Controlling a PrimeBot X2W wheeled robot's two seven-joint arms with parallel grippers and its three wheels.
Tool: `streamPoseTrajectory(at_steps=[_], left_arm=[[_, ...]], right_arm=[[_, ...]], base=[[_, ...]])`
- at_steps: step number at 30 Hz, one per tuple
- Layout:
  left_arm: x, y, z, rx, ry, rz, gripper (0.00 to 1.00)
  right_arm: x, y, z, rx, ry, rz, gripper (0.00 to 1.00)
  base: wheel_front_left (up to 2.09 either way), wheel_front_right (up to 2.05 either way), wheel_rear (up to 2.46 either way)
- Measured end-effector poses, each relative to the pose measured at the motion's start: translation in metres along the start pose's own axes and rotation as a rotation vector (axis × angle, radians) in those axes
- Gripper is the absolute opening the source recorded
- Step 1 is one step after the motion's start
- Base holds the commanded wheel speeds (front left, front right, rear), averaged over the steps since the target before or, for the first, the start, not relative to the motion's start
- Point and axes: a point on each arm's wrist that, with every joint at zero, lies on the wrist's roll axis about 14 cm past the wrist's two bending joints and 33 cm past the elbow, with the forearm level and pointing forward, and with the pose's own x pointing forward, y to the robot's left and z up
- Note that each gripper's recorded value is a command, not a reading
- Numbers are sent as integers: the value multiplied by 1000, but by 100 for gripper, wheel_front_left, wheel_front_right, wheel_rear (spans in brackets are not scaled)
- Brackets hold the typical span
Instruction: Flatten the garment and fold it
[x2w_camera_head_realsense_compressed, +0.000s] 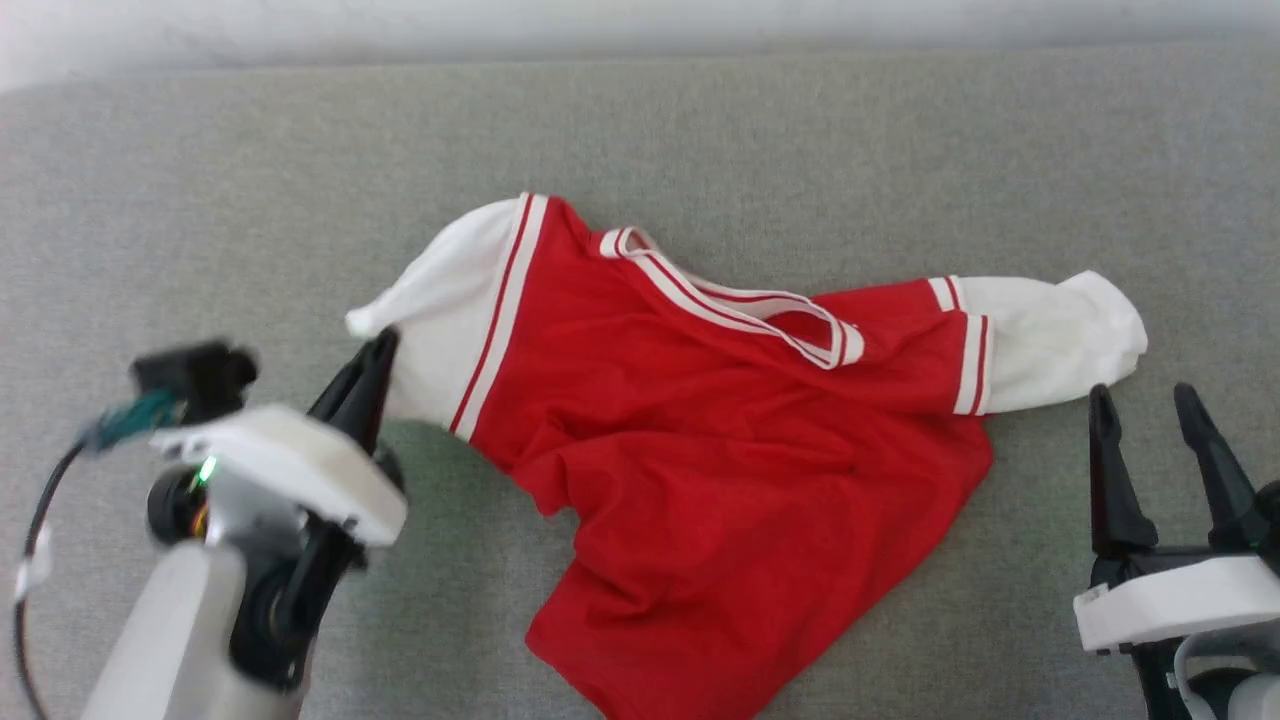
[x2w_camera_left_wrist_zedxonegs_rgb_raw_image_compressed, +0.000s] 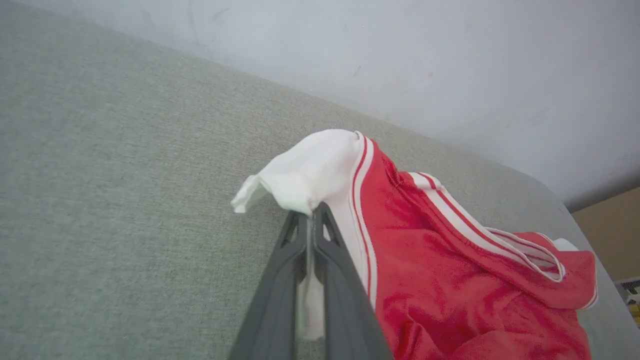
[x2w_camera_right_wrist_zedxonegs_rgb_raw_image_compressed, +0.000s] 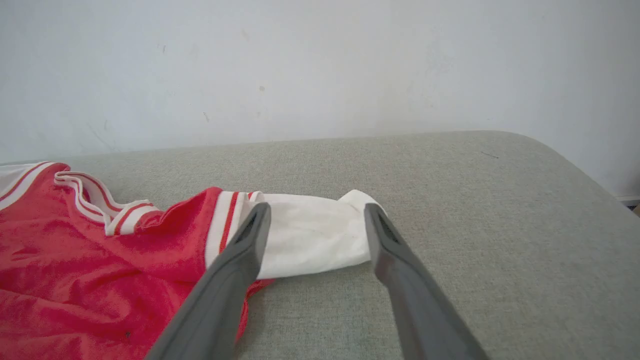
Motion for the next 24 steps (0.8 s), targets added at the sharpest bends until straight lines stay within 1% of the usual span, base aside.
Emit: streamPoseTrajectory(at_steps=[3,8,11,13,18,21,24], left_arm=[[-28,12,5,-55,-60,61,0],[-84,48,-15,-157,-77,221,0],[-113,67,-27,-192,-79,304,0],[-125,72,-34,-194,-68,330,0],[-124,62,-32,-195,-74,302,0],[-112,54,-26,-183,-76,270,0],[-99,45,-22,-162,-78,230,0]], right_arm=[[-6,2,6,9,-14,6,100],[-16,1,15,16,-42,2,100],[-23,-3,13,14,-33,-9,100],[-25,-3,10,14,-22,-10,100],[-16,10,9,-3,-5,28,100],[4,23,22,-2,-12,66,100],[28,42,31,-18,28,117,100]], base=[[0,0,0],[0,0,0],[0,0,0],[0,0,0],[0,0,0],[0,0,0],[0,0,0]])
